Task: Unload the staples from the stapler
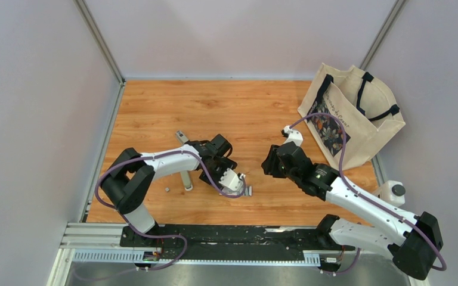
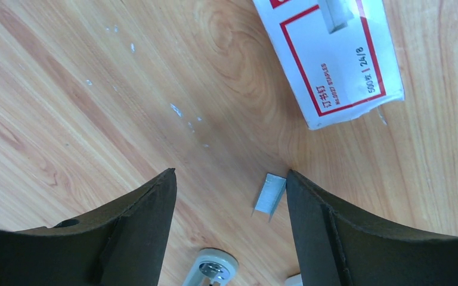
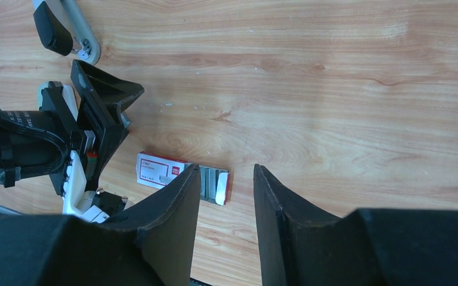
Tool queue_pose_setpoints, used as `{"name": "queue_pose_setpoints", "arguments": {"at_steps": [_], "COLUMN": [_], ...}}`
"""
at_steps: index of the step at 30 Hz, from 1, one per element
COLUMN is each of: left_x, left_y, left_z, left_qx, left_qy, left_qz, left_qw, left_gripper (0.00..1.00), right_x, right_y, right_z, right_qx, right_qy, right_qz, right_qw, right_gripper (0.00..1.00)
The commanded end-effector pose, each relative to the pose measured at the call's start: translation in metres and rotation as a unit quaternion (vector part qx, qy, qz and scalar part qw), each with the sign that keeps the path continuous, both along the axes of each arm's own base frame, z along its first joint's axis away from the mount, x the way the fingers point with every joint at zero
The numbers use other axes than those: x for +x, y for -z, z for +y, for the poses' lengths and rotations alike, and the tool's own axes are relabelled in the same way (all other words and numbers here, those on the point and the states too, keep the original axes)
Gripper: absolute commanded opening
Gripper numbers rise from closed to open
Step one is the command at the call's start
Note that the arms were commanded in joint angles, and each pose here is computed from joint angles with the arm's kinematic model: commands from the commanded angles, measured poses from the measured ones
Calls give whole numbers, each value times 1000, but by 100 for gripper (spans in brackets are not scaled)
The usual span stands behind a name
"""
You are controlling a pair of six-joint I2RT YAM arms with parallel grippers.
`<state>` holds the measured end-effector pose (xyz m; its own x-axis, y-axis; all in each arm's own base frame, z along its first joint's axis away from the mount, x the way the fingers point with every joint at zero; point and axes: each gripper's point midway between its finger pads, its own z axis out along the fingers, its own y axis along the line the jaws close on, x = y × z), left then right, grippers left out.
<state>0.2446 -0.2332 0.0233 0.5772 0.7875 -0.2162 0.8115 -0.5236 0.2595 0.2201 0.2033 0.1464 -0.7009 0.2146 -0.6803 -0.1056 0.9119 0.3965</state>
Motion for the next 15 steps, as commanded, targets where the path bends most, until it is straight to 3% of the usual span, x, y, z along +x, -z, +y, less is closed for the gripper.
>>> {"name": "queue_pose_setpoints", "arguments": {"at_steps": [1,15], "left_x": [5,-11], "left_y": [-9,-21], "left_z": [-19,0], "left_qx": [-31,-6], "left_qy": [-8,-44], "left_qz": [5,55], "left_qw": [999,998], "left_gripper": [76,75], "right_x": [6,5], "right_y": [-12,-13], "right_z": [3,3], "right_qx": [19,22], "right_qy": [-1,0], "right_qz": [-21,-20], "right_qw": [1000,1000], "right_gripper": [41,41]}}
